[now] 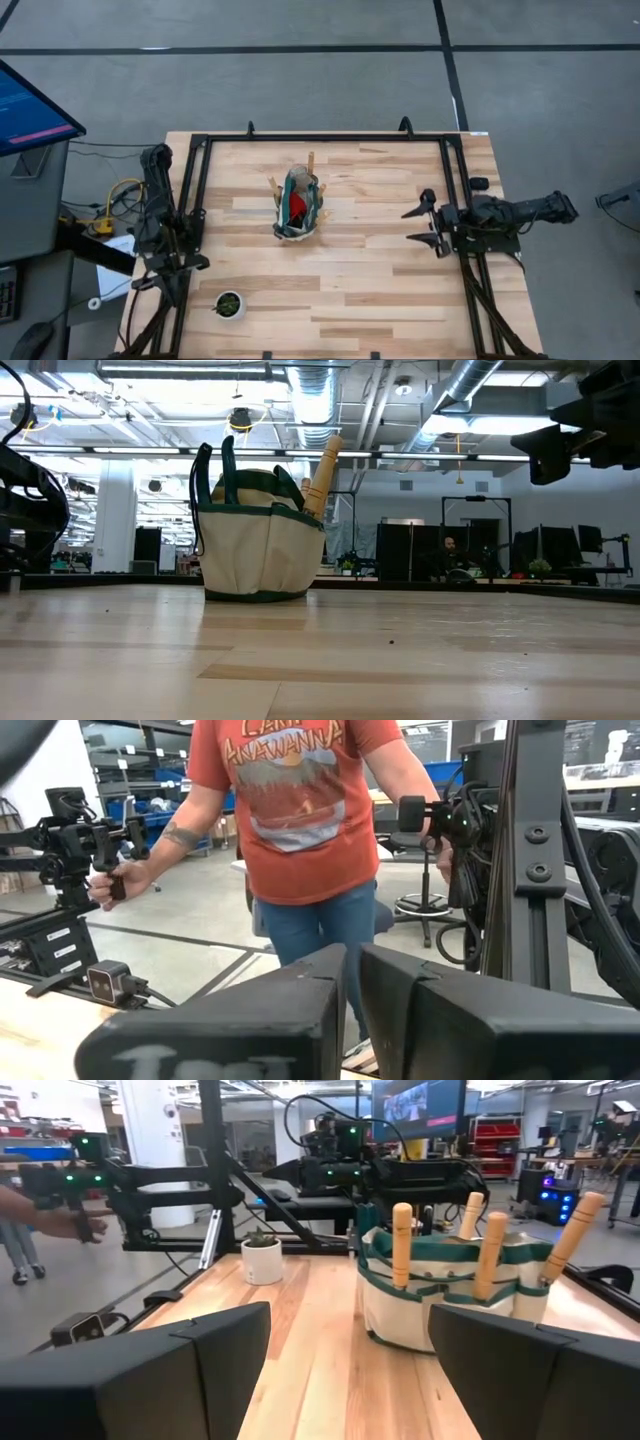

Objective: Pick & Place Garden tools in Gardening bag
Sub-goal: Return to Home Position

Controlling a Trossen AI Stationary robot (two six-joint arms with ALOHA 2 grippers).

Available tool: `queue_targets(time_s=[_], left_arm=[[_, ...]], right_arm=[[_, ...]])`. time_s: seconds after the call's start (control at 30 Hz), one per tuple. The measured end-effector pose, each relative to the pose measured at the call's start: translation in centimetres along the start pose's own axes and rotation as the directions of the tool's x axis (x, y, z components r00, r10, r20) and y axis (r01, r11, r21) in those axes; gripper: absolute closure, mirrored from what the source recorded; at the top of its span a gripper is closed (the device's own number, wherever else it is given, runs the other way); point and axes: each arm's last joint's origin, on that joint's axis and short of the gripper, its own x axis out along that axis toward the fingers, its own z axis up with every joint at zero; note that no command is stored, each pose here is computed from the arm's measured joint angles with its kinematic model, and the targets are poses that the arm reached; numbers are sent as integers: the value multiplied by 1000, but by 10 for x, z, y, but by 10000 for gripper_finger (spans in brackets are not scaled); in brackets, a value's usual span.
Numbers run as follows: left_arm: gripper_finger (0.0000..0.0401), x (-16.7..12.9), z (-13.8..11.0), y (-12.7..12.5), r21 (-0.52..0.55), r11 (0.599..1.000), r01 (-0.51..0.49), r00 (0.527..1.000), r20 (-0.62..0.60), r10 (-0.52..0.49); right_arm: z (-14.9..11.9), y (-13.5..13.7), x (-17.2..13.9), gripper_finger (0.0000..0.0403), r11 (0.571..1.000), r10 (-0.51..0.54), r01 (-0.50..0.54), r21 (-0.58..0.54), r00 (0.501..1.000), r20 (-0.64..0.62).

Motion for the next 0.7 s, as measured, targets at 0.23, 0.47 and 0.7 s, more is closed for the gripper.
queue_targets(time_s=[0.23,0.47,0.7], left_arm=[[382,0,1,0,-1,1000,-1,1000,13,1],[382,0,2,0,-1,1000,-2,1000,19,2],[382,0,2,0,-1,1000,-2,1000,24,2]], right_arm=[[0,0,0,138,1000,-6,6,0,1000,-1],[0,0,0,138,1000,-6,6,0,1000,-2],[0,0,0,138,1000,-6,6,-1,1000,-2]])
